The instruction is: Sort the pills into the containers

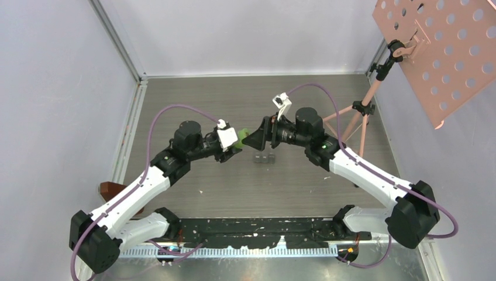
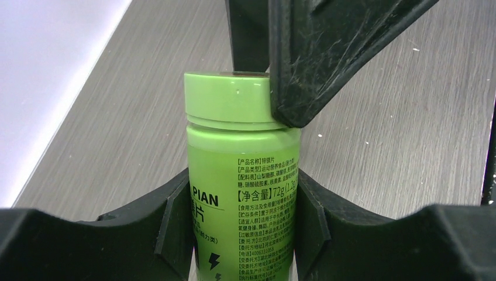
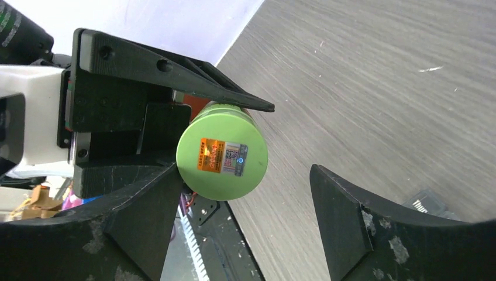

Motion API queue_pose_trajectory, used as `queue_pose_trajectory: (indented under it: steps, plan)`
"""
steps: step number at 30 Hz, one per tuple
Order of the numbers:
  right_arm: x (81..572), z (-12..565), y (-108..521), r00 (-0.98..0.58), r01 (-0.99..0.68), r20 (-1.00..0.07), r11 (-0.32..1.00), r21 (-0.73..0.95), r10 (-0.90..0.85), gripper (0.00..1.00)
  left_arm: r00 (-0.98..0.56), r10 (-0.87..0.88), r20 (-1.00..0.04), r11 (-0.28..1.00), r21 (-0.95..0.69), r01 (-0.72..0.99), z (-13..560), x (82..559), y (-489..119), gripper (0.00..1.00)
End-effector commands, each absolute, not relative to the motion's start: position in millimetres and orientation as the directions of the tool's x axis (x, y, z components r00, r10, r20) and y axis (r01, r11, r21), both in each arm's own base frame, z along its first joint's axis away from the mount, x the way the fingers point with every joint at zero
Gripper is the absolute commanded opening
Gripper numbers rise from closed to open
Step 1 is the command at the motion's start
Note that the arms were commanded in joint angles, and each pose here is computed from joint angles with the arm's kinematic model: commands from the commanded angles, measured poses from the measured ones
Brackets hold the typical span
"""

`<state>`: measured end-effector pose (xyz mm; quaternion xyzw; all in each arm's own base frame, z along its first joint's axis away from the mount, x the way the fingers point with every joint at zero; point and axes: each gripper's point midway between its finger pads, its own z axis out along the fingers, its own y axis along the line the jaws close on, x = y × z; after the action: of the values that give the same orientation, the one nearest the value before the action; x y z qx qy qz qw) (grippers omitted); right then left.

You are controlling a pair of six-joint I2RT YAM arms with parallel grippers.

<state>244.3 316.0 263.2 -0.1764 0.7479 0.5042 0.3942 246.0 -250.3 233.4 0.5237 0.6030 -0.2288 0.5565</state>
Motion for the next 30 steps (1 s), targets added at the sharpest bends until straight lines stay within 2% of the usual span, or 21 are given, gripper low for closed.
queue_pose_trajectory:
  steps: [1,7,11,13,14,16,17,18,19,20,21,23,27,30]
  plan:
    - [246,285,329,-0.67,-0.627,-0.719,0.377,0.682,0.187,0.86,0.253,0.332,-0.909,0.367,0.372,0.852,257,251,-253,0.0]
    - [246,290,338,-0.697,-0.61,-0.685,0.325,0.722,0.213,0.85,0.252,0.333,-0.909,0.356,0.368,0.859,256,248,-253,0.0]
    - [253,294,340,-0.69,-0.611,-0.688,0.327,0.721,0.225,0.89,0.247,0.34,-0.908,0.335,0.362,0.87,252,244,-254,0.0]
    - [254,297,342,-0.693,-0.613,-0.684,0.316,0.725,0.225,0.86,0.245,0.342,-0.907,0.33,0.36,0.872,251,243,-254,0.0]
    - [253,299,344,-0.694,-0.616,-0.684,0.306,0.726,0.223,0.83,0.243,0.346,-0.906,0.335,0.361,0.87,250,244,-253,0.0]
    - [252,300,344,-0.697,-0.617,-0.682,0.299,0.728,0.221,0.69,0.242,0.347,-0.906,0.336,0.361,0.87,250,244,-253,0.0]
    - [252,300,344,-0.692,-0.625,-0.689,0.298,0.721,0.216,0.55,0.242,0.347,-0.906,0.337,0.361,0.869,250,244,-252,0.0]
    - [248,301,344,-0.687,-0.642,-0.698,0.279,0.714,0.203,0.47,0.242,0.347,-0.906,0.335,0.361,0.87,250,244,-252,0.0]
    - [249,301,343,-0.675,-0.657,-0.711,0.278,0.7,0.197,0.34,0.241,0.349,-0.906,0.334,0.36,0.871,250,244,-252,0.0]
    - [245,302,342,-0.667,-0.676,-0.722,0.257,0.691,0.185,0.27,0.24,0.346,-0.907,0.329,0.357,0.874,251,242,-253,0.0]
    - [246,302,339,-0.648,-0.697,-0.74,0.253,0.671,0.18,0.14,0.239,0.344,-0.908,0.322,0.353,0.878,251,241,-253,0.0]
    - [243,306,335,-0.598,-0.756,-0.786,0.213,0.619,0.16,0.07,0.231,0.341,-0.911,0.301,0.339,0.891,251,236,-255,0.0]
    - [216,328,330,-0.402,-0.914,-0.91,0.009,0.405,0.098,0.06,0.198,0.339,-0.92,0.242,0.289,0.926,247,222,-258,0.0]
    - [206,331,328,-0.202,-0.978,-0.976,-0.07,0.197,0.075,0.06,0.168,0.343,-0.924,0.196,0.245,0.949,243,212,-260,0.0]
